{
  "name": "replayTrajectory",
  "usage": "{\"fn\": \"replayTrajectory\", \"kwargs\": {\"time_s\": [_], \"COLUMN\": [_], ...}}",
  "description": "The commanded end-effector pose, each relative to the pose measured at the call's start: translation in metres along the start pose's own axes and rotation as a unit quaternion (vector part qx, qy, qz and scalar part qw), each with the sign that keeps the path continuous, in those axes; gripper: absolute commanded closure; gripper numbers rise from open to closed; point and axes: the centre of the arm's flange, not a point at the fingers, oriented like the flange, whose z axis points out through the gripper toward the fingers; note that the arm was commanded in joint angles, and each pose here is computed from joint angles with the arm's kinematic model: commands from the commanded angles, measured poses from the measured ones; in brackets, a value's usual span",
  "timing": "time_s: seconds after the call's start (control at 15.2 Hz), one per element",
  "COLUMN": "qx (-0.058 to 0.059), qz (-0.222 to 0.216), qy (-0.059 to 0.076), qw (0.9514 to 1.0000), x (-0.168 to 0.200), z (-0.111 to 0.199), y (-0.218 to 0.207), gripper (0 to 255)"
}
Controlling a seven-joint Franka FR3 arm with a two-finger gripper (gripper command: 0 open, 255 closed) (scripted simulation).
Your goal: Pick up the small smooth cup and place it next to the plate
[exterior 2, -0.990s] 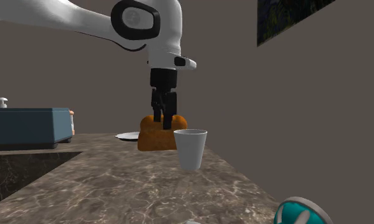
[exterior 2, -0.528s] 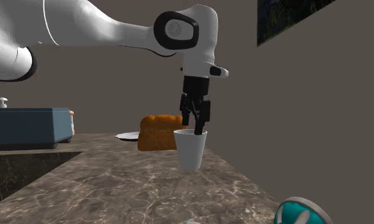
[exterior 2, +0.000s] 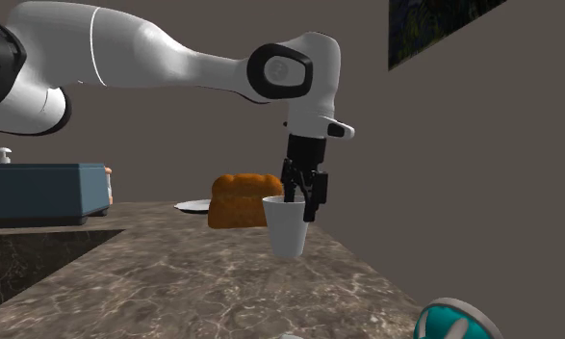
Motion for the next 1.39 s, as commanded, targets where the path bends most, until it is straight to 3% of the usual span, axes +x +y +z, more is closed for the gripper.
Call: {"fn": "replayTrajectory", "kwargs": {"time_s": [0.0, 0.46, 0.53, 1.12, 1.32], "qx": [0.000, 0.000, 0.000, 0.000, 0.000], "qz": [0.000, 0.000, 0.000, 0.000, 0.000], "qy": [0.000, 0.000, 0.000, 0.000, 0.000], "qw": [1.0000, 1.0000, 1.0000, 1.0000, 1.0000], "x": [-0.001, -0.001, -0.001, -0.001, -0.002], "z": [0.009, 0.009, 0.009, 0.009, -0.006], "y": [0.001, 0.001, 0.001, 0.001, -0.003], "gripper": [0, 0, 255, 255, 255]}}
